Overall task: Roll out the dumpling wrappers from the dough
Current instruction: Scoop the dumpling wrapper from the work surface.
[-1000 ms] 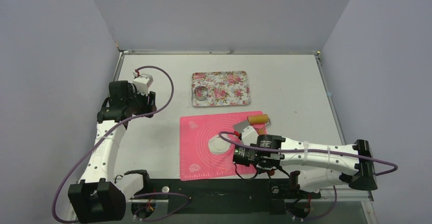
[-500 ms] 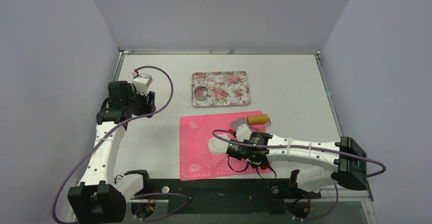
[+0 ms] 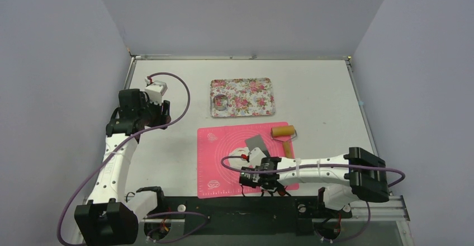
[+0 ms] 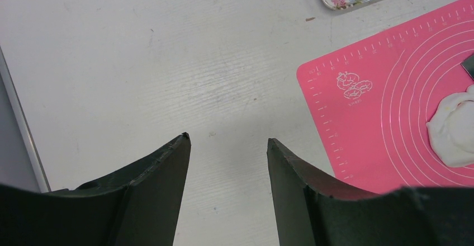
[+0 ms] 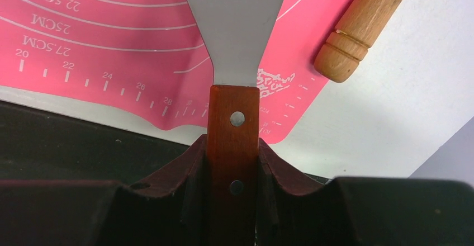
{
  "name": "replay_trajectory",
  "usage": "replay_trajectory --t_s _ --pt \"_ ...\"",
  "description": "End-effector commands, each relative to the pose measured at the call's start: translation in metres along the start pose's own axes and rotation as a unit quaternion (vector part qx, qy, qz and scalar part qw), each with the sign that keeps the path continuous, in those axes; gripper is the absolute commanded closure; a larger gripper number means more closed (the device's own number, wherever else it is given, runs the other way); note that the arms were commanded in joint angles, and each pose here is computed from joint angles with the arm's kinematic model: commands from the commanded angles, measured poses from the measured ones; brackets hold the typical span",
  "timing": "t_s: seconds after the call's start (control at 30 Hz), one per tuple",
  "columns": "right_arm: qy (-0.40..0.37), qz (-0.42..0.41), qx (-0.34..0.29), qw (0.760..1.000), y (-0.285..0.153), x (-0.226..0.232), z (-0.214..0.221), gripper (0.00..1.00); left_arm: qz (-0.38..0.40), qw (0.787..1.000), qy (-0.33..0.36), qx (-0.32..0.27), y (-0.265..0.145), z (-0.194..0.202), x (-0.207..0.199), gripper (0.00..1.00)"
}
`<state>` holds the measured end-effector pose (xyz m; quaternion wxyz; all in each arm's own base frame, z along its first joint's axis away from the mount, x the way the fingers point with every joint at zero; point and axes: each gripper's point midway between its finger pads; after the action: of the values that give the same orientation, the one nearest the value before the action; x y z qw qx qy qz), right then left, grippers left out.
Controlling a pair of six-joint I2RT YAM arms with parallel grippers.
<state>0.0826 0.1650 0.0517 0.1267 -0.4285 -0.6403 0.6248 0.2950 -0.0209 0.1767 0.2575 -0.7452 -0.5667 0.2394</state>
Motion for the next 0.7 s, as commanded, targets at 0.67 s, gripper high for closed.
replay_trajectory --t_s 0.67 --pt "-0.007 -0.066 -0.046 0.997 -0.048 0.01 -0.004 1.0 0.027 0.999 0.012 -0.016 -0.005 -0.011 -0.008 0.49"
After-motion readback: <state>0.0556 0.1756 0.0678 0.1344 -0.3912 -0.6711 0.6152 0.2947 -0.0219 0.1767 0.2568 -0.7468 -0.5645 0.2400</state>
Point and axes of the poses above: each gripper's point midway between its finger pads, its own y axis out along the fingers, its own x axis along the line the jaws close on, z = x × y, and after that the axes turned 4 degrees about -y, right-handed
